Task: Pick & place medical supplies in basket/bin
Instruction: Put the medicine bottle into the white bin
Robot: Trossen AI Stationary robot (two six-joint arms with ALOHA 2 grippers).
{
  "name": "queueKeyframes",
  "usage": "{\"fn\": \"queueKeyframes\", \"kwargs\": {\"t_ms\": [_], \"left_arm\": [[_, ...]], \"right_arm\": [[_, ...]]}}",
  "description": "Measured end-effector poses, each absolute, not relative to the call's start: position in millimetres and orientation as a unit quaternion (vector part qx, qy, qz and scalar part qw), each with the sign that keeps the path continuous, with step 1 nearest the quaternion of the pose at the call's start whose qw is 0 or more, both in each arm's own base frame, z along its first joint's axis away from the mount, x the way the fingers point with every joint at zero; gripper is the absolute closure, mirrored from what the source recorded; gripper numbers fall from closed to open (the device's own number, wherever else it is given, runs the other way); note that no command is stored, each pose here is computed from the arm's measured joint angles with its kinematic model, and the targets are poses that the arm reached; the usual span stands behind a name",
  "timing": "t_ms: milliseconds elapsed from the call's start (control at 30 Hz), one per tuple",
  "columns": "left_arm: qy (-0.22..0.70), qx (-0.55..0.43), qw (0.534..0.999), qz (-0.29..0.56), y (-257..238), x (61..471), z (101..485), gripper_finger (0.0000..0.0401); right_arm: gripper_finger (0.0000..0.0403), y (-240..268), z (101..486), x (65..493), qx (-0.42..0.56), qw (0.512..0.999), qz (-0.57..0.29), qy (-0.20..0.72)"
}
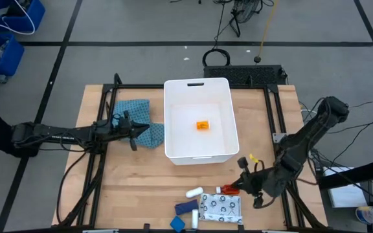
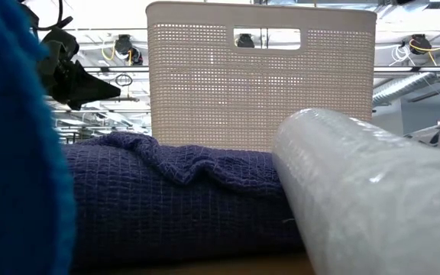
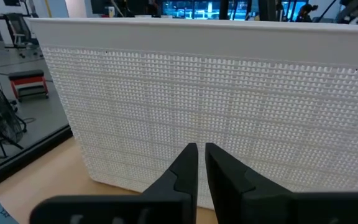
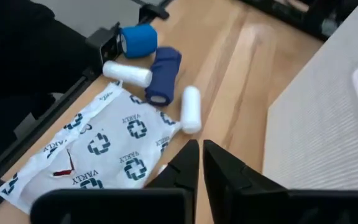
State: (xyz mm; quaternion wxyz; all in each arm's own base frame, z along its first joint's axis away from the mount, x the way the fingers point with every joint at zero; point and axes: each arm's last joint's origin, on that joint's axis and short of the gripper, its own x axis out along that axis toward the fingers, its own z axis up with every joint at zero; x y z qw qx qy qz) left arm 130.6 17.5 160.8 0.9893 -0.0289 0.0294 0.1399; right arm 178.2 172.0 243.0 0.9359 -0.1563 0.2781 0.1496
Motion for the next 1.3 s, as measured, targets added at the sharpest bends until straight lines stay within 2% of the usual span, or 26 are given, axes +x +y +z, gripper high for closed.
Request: {"fn": "queueKeyframes", "kwargs": {"t_ms": [133,433,600,833,1133,1300], "left_arm": [[0.028,-0.04,0.989,0.14,17.5,130.6,160.8,0.0364],[0.028,-0.042,0.989,0.14,17.4,130.6,160.8,0.0364],[0.028,-0.043,0.989,0.14,17.4,130.6,160.7,0.0364],[0.033,-0.043,0.989,0.14,17.4,130.5,159.7,0.0364],[0.058,-0.049,0.987,0.141,17.4,130.0,154.8,0.0364],[0.06,-0.052,0.987,0.141,17.3,129.9,154.2,0.0364]], "right_arm": [[0.0356,178.1,236.2,179.2,-0.147,0.934,0.149,0.288],[0.0239,177.7,230.6,179.0,-0.091,0.936,0.124,0.317],[0.0197,179.5,221.4,179.5,-0.085,0.929,0.112,0.343],[0.0176,183.1,201.5,185.7,-0.139,0.923,0.057,0.353],[0.0171,180.2,168.8,184.8,-0.098,0.911,0.016,0.401],[0.017,184.6,161.1,185.9,-0.048,0.914,0.052,0.398]]}}
